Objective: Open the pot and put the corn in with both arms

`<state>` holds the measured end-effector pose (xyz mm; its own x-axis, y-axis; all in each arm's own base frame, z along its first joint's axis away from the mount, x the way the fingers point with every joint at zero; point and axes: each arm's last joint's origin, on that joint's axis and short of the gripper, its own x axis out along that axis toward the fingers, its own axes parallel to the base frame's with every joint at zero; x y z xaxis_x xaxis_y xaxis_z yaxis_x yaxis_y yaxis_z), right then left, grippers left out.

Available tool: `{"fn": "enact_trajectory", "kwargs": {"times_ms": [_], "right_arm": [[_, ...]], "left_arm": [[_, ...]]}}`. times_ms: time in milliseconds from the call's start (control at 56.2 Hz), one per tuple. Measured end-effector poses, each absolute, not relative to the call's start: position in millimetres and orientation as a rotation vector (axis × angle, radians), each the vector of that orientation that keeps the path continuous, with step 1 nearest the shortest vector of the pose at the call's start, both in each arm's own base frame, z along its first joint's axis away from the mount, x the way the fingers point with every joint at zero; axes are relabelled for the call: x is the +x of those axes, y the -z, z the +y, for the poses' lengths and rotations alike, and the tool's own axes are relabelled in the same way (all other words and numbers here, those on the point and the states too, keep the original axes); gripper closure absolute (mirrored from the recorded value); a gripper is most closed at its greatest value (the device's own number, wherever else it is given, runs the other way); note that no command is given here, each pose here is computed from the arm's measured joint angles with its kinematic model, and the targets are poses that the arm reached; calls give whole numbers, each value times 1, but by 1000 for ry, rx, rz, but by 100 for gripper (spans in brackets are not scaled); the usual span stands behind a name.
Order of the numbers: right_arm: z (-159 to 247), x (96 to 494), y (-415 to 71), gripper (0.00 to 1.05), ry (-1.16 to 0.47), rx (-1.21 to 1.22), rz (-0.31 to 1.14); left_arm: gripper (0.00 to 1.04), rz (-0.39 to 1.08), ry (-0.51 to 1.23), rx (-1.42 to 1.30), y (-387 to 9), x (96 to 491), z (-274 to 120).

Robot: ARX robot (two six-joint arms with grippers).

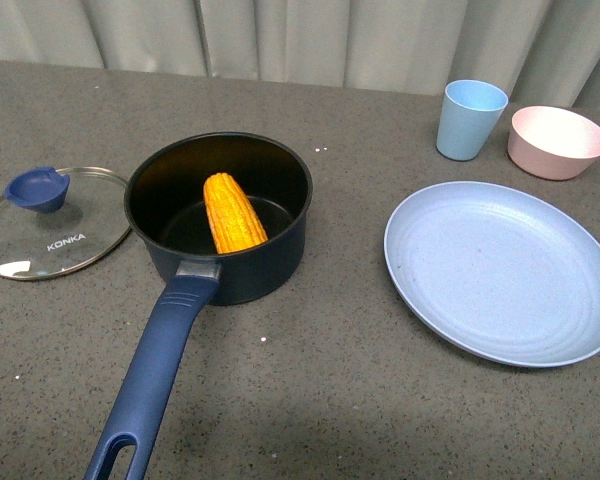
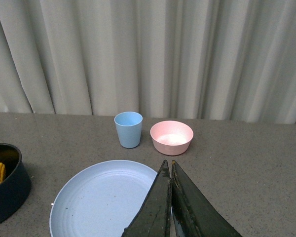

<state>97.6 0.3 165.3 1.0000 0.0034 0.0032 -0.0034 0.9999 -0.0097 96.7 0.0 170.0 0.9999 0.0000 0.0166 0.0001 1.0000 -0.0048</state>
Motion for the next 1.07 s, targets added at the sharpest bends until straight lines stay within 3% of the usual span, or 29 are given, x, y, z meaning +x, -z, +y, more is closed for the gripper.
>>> {"fn": "enact_trajectory", "kwargs": {"times_ms": [53, 160, 570, 1068], "right_arm": [[0, 98, -165, 103, -3, -11, -3], [0, 98, -165, 86, -3, -10, -3], [0, 98, -165, 8, -3, -10, -3], [0, 98, -165, 9, -3, -7, -3]], "left_arm": [[7, -17, 0, -5, -170, 97, 0], [7, -17, 0, -5, -170, 97, 0], [7, -17, 0, -5, -170, 97, 0], [7, -17, 0, -5, -170, 97, 0]]}}
